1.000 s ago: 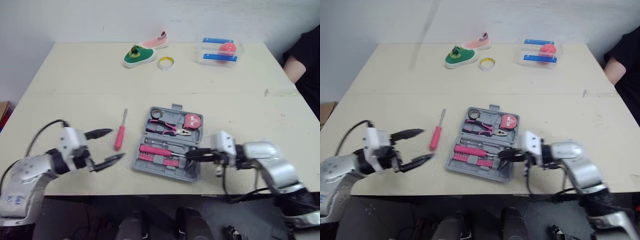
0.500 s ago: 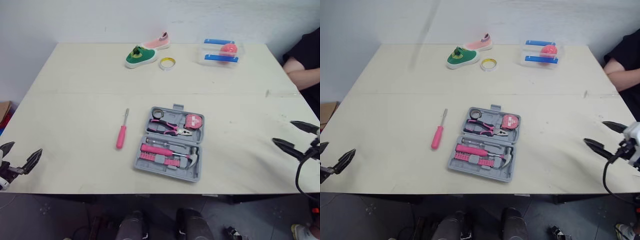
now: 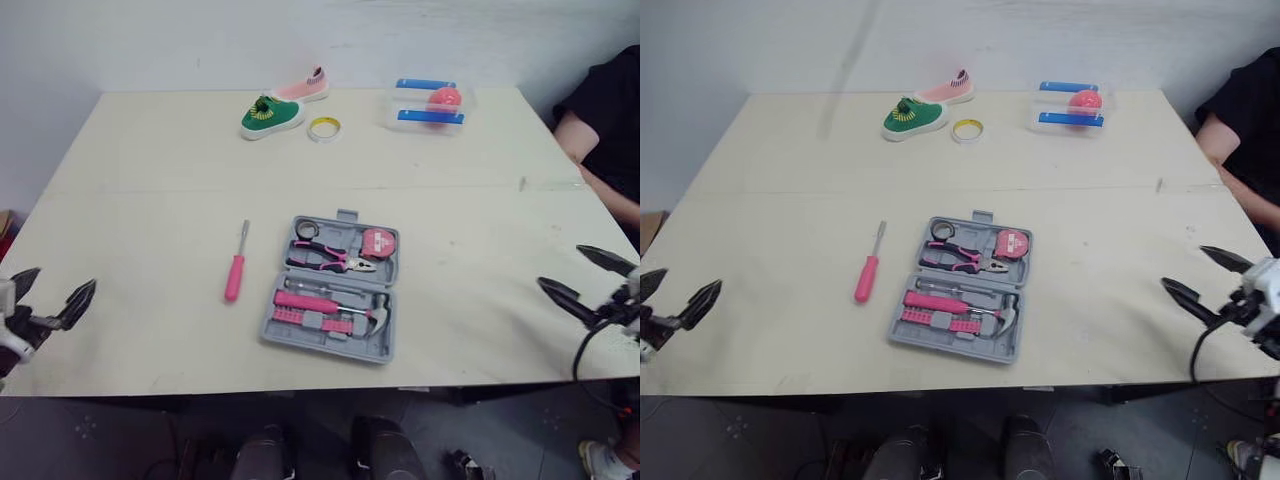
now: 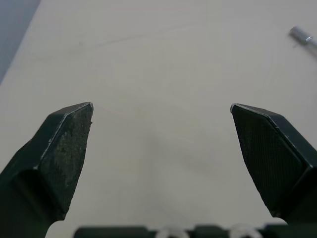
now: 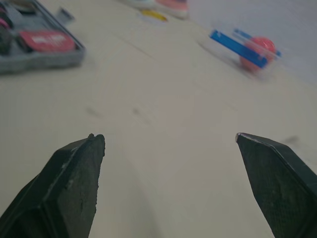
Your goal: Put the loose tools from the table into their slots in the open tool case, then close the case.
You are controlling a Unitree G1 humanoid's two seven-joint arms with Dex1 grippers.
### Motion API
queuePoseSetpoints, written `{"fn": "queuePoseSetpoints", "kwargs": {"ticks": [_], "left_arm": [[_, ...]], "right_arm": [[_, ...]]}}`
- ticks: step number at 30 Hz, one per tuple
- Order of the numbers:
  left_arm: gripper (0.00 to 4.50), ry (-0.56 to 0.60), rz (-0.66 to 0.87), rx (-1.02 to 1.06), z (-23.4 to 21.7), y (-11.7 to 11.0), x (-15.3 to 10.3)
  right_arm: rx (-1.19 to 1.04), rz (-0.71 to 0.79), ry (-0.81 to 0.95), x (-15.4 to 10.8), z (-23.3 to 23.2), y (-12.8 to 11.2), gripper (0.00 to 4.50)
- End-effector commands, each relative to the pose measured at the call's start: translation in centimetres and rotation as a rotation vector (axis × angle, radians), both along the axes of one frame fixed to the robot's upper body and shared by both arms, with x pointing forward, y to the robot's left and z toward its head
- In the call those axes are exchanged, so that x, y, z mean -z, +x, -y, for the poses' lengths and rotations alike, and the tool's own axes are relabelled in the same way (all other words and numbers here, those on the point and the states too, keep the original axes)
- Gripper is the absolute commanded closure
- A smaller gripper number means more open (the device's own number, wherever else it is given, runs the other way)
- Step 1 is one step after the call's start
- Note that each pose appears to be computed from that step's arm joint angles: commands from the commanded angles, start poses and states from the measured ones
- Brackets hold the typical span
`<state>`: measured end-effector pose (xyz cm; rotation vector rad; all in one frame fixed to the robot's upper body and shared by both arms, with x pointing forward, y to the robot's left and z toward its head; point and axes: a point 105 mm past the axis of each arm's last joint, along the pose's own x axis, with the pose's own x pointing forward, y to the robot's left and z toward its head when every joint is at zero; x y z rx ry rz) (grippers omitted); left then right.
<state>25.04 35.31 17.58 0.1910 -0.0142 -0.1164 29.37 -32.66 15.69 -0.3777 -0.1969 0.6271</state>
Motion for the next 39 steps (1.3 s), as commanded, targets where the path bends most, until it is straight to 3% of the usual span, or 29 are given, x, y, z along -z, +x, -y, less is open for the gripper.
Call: {"fn": "queuePoseSetpoints", "kwargs": {"ticks": [1,6,9,13,17,22,35,39], "left_arm": [[0.0,0.002,0.036,0.077,3.4,0.5,-1.9],[0.0,-0.047,-0.078,0.119,9.1,1.9,-0.5],[0.0,-0.206,-0.139,0.044,11.2,3.1,0.6],[0.0,-0.152,-0.208,0.102,14.3,4.0,1.5],[0.0,-0.123,-0.298,0.023,15.0,5.6,3.5],[0.0,-0.108,-0.322,0.06,16.6,7.9,4.1],[0.0,-0.113,-0.444,0.097,19.3,8.3,7.1],[1.27,-0.053,-0.484,0.068,18.7,8.1,8.0]], "right_arm": [[-0.074,0.102,0.036,-2.9,-2.3,0.2,0.09],[-0.238,0.139,0.061,-4.0,-7.5,0.4,0.09],[-0.31,0.155,0.067,-4.6,-9.4,0.4,0.09],[-0.37,0.145,0.055,-4.8,-10.8,0.3,0.09],[-0.412,0.143,0.042,-5.0,-11.8,0.2,0.09],[-0.433,0.136,0.028,-4.9,-12.4,0.1,0.09],[-0.432,0.145,0.029,-5.0,-13.1,-0.2,0.09],[-0.429,0.15,0.034,-5.1,-13.2,-0.2,0.0]]}}
